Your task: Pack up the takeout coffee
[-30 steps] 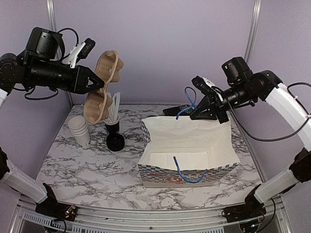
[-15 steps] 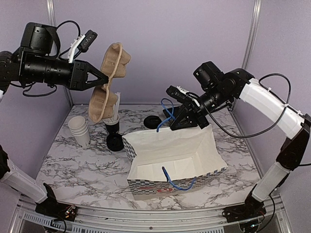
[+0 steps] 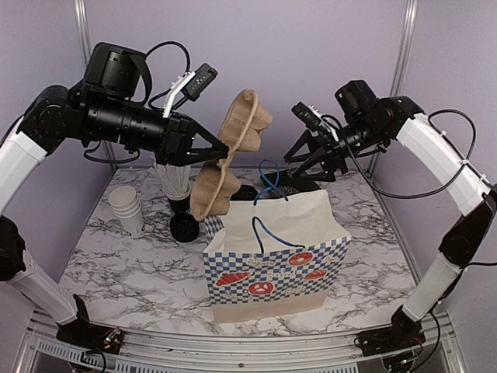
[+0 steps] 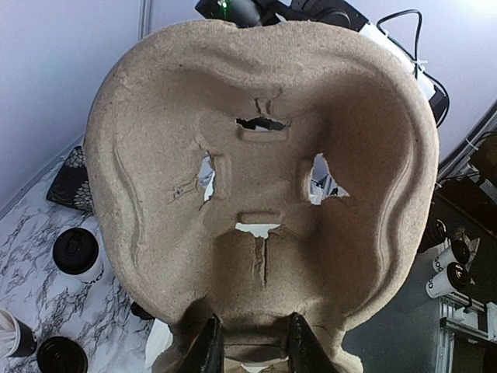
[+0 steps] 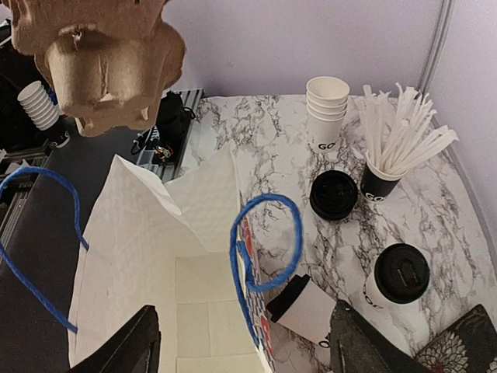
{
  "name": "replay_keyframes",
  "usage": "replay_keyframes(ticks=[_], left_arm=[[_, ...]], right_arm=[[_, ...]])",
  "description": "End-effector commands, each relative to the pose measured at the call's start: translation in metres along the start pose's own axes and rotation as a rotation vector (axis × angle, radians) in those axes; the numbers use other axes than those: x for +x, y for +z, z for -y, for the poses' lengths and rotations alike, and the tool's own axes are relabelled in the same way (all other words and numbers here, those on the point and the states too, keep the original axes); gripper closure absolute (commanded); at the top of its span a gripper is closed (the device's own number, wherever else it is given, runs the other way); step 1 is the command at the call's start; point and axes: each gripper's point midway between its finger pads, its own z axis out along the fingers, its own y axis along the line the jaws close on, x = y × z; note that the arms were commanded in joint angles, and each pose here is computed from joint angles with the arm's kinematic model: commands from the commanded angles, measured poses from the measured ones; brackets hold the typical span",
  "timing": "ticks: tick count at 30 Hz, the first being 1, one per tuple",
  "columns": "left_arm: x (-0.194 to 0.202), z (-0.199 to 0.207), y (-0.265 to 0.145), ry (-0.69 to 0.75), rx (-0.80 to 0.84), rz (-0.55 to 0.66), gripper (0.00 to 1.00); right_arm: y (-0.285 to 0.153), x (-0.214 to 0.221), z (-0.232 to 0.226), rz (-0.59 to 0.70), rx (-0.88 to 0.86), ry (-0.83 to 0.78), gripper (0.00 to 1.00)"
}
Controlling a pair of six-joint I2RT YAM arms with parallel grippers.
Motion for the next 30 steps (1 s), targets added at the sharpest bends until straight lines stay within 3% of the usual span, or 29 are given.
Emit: replay_keyframes(ticks=[1,9,19,30], left_arm=[[-0.01,0.009,0.034,0.093,0.077,0.006,0.76],[-0.001,0.009,0.092,0.131,0.157,-0.059,0.76],[0.029,0.029,0.133,0.147,0.258,-0.154,0.75],[0.113,-0.006,0.18,0.197,0.079,-0.443,0.74]], right_arm=[[-0.039,-0.02,-0.018,0.079,0.018,-0.052,0.27],[-0.069,-0.009,-0.024,0.111,0.101,-0.044,0.27],[-0.082,0.0,-0.024,0.118,0.166,-0.042,0.27],[-0.109,0.021,0.005,0.162,0.232,0.049,0.27]])
